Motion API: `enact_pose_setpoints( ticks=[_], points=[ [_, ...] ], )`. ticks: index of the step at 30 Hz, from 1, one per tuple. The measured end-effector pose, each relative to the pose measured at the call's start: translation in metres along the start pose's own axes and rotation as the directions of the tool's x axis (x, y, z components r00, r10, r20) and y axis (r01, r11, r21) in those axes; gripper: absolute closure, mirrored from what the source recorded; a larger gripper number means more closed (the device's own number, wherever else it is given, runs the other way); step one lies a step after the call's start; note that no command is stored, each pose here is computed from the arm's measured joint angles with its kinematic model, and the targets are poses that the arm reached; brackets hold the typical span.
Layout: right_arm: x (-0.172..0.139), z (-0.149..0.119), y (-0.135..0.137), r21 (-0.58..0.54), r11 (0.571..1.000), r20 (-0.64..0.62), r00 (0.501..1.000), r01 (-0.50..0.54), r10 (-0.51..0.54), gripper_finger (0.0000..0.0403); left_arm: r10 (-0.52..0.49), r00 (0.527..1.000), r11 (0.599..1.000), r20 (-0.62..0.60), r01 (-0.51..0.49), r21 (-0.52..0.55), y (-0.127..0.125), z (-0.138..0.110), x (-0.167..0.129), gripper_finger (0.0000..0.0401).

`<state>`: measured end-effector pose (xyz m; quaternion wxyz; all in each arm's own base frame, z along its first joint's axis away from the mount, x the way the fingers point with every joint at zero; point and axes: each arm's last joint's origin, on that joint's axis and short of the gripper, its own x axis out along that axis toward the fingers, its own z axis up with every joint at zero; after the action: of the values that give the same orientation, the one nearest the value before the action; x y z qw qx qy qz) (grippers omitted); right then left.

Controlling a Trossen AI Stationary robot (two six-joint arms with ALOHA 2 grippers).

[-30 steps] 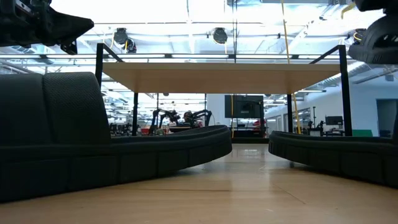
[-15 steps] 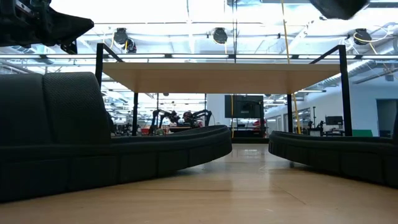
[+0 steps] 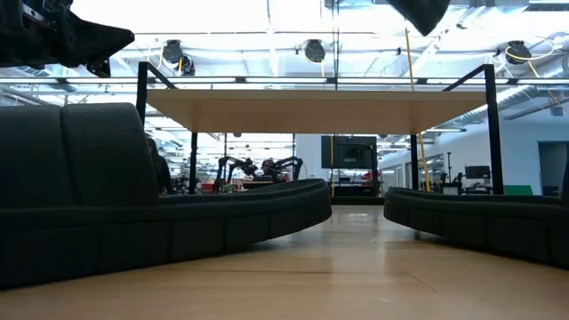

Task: Pick and place slides into the shelf
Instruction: Put the right black slide on the shelf

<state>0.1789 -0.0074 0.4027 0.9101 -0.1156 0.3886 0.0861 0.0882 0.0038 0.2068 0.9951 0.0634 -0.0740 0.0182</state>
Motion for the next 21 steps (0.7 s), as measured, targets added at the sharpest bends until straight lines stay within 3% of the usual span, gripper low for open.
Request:
enact_pose_setpoints(
  ticks=[4,11,17,21],
  points=[
    [-0.002,0.010,-0.024,0.038,0.999,-0.066,0.997,-0.035,0.037,0.0399,-0.002,1.000,1.000,-0.011,0.002,0.004,0.000,-0.001,0.000,0.0368],
    [0.000,0.019,-0.059,0.151,0.971,-0.116,0.972,-0.186,0.204,0.0399,-0.002,1.000,1.000,-0.012,0.002,0.007,0.000,-0.001,0.000,0.0368],
    [0.034,0.022,-0.082,0.226,0.930,-0.234,0.910,-0.291,0.342,0.0399,-0.002,1.000,0.999,-0.012,0.002,0.037,0.000,-0.001,0.000,0.0368],
    [0.057,0.023,-0.095,0.261,0.892,-0.201,0.883,-0.369,0.424,0.0399,-0.002,1.000,0.999,-0.012,0.002,0.040,0.000,-0.001,0.000,0.0368]
  ],
)
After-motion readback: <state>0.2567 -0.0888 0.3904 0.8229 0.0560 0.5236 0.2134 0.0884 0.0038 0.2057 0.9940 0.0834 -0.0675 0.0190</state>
